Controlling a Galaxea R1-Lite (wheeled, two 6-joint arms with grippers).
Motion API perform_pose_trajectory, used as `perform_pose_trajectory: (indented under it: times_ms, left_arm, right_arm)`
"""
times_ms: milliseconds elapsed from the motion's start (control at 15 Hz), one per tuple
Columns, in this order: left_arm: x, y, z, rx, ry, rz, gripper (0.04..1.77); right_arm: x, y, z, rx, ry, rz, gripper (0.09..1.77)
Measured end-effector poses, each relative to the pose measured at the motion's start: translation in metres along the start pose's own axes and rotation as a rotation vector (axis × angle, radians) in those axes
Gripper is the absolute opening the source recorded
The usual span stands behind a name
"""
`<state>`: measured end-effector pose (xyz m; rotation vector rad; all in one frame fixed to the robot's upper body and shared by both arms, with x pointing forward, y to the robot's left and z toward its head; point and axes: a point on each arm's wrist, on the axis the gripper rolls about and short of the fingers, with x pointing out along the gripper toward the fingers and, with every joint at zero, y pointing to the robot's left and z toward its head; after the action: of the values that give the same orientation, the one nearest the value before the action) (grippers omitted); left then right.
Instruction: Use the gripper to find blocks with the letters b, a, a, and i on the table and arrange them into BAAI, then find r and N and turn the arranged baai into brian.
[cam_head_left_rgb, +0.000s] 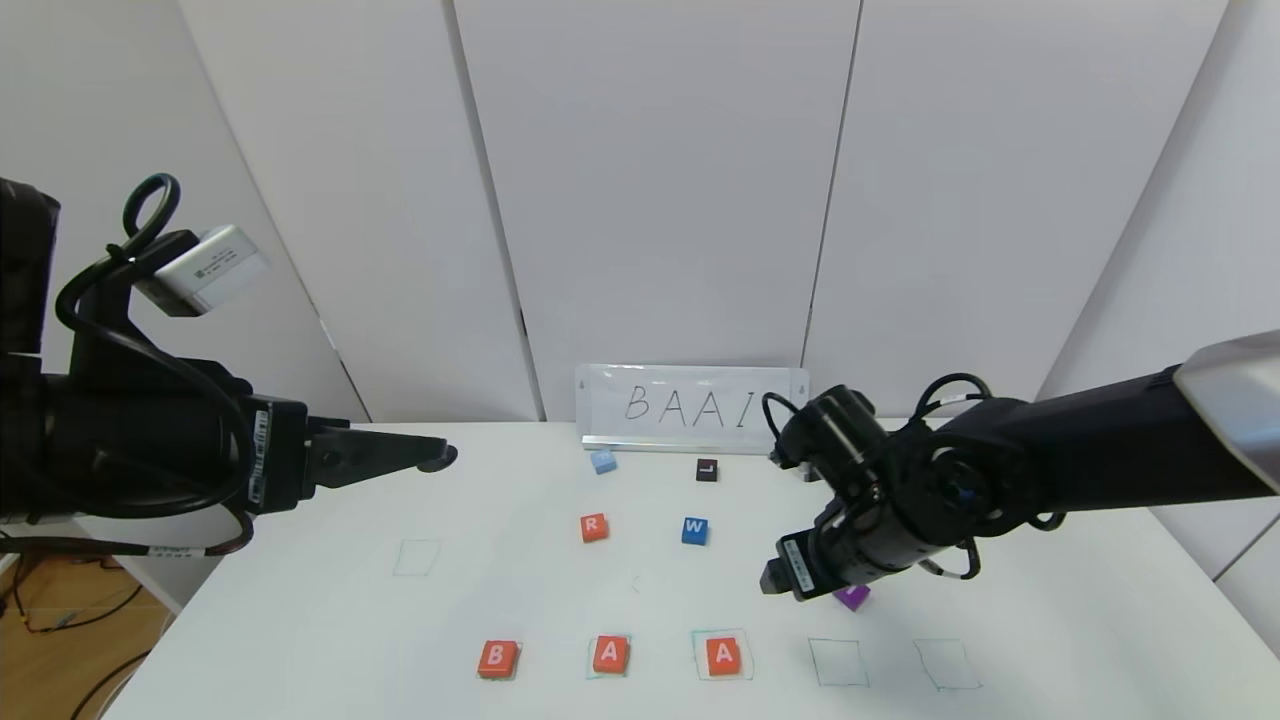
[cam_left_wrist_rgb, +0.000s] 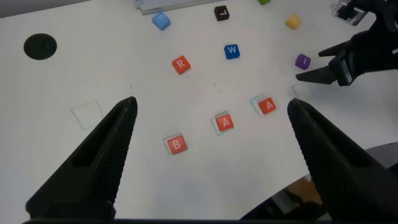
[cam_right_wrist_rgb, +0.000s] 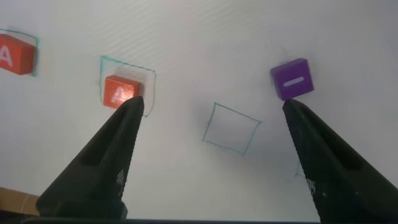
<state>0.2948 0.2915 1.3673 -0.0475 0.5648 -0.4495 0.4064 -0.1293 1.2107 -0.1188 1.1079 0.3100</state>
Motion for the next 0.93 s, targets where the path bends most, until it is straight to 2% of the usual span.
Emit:
perform_pose_trajectory:
  times_ms: [200,333,600,933]
  left_arm:
    - [-0.002,0.000,0.000,0.006,-0.004,0.003,1.72]
    - [-0.002,0.001,0.000,0.016,-0.002,0.007,1.72]
    - [-0.002,0.004,-0.002,0.026,0.001,0.015,1.72]
    - [-0.002,0.004,-0.002,0.028,0.001,0.017,1.72]
  right_arm:
    - [-0.001,-0.044,0.008,-0.098,0.017,0.043,1.64]
    - [0.004,-0.060,0.008,-0.172,0.033,0.076,1.66]
    - [0.018,-0.077,0.004,-0.328,0.063,0.118,1.68]
    - [0.040,-0.083,0.000,-0.370,0.108,0.117,1.69]
